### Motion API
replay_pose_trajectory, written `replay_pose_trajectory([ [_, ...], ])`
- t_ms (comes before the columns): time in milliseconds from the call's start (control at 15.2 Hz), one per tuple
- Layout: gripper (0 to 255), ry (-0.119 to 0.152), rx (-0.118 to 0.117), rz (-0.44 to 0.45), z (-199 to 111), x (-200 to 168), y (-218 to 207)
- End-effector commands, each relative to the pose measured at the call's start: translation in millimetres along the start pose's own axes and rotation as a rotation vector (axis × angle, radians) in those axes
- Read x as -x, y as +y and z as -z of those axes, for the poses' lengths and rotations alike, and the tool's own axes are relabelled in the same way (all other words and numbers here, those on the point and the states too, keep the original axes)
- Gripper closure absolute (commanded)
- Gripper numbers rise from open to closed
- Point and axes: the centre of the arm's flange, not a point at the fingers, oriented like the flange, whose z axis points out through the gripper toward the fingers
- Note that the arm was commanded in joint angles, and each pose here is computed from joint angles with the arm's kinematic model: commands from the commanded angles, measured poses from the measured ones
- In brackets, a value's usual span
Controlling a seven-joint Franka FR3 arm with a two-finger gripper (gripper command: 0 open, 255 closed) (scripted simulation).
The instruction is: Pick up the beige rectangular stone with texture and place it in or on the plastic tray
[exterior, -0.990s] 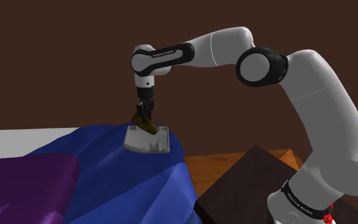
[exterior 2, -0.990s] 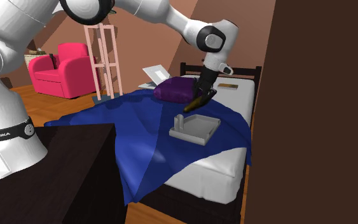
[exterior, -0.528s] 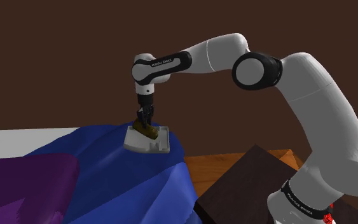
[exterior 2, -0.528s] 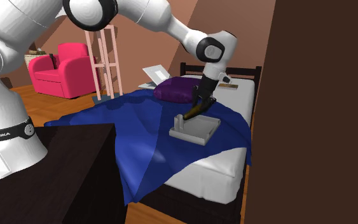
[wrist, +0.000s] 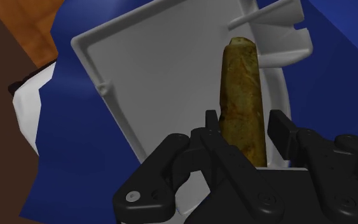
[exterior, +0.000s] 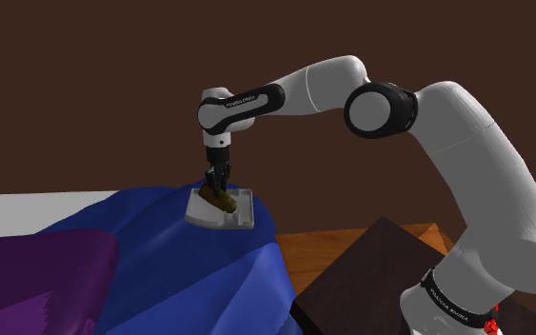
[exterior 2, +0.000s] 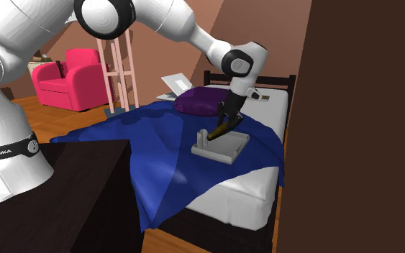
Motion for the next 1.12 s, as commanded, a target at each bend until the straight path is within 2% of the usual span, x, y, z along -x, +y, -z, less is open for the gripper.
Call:
replay_pose_trajectory([
  [0, 255, 0.000, 0.000, 0.000, 0.1, -0.1, -0.1],
  [132, 255, 0.000, 0.000, 0.000, 0.1, -0.1, -0.1],
  [198, 0, 0.000, 0.000, 0.000, 0.0, -0.1, -0.1],
  [528, 0, 0.000, 0.000, 0.000, 0.0, -0.1, -0.1],
  [792, 0, 0.000, 0.000, 0.000, 50.1, 0.0, -0.1],
  [1056, 0, 0.000, 0.000, 0.000, 50.1, 0.0, -0.1],
])
